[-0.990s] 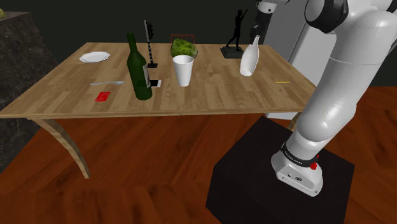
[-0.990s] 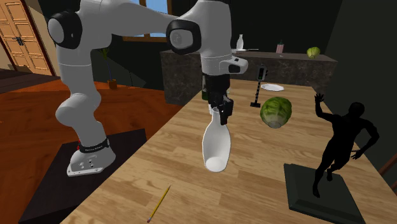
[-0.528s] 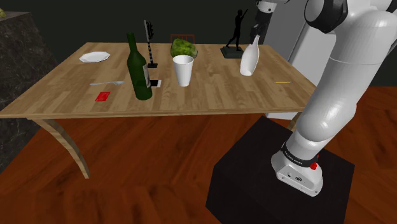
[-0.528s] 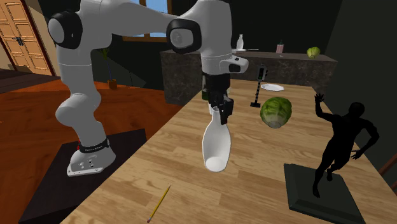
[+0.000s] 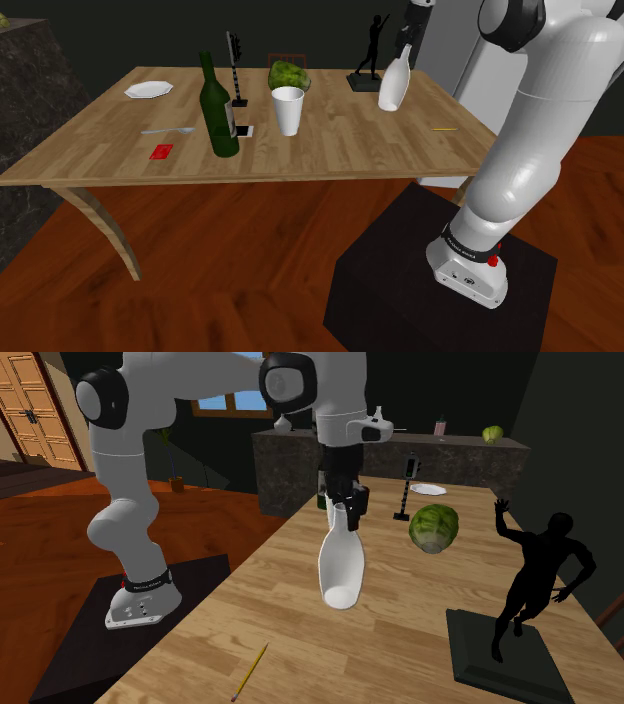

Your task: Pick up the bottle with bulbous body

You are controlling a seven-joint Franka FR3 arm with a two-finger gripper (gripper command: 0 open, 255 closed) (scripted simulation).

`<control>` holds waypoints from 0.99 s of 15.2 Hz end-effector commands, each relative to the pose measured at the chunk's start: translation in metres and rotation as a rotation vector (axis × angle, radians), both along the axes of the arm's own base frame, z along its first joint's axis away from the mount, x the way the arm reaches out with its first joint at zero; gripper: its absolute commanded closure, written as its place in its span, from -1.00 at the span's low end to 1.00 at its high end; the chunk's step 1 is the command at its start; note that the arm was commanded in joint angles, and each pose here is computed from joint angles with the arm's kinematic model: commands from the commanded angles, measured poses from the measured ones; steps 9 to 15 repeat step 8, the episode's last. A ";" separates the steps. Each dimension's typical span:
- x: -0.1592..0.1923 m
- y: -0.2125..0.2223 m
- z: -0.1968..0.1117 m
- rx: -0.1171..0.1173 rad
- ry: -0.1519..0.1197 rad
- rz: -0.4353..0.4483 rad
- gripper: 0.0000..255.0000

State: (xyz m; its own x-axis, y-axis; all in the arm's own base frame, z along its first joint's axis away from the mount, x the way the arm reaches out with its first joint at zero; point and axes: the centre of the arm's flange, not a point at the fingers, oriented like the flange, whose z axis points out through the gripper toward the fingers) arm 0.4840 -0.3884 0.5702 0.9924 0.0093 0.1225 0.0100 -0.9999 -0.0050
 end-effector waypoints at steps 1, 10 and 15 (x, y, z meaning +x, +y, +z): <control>0.000 -0.001 0.010 0.000 0.000 0.000 1.00; 0.000 -0.001 0.038 0.000 0.000 0.000 1.00; 0.000 -0.001 0.038 0.000 0.000 0.000 1.00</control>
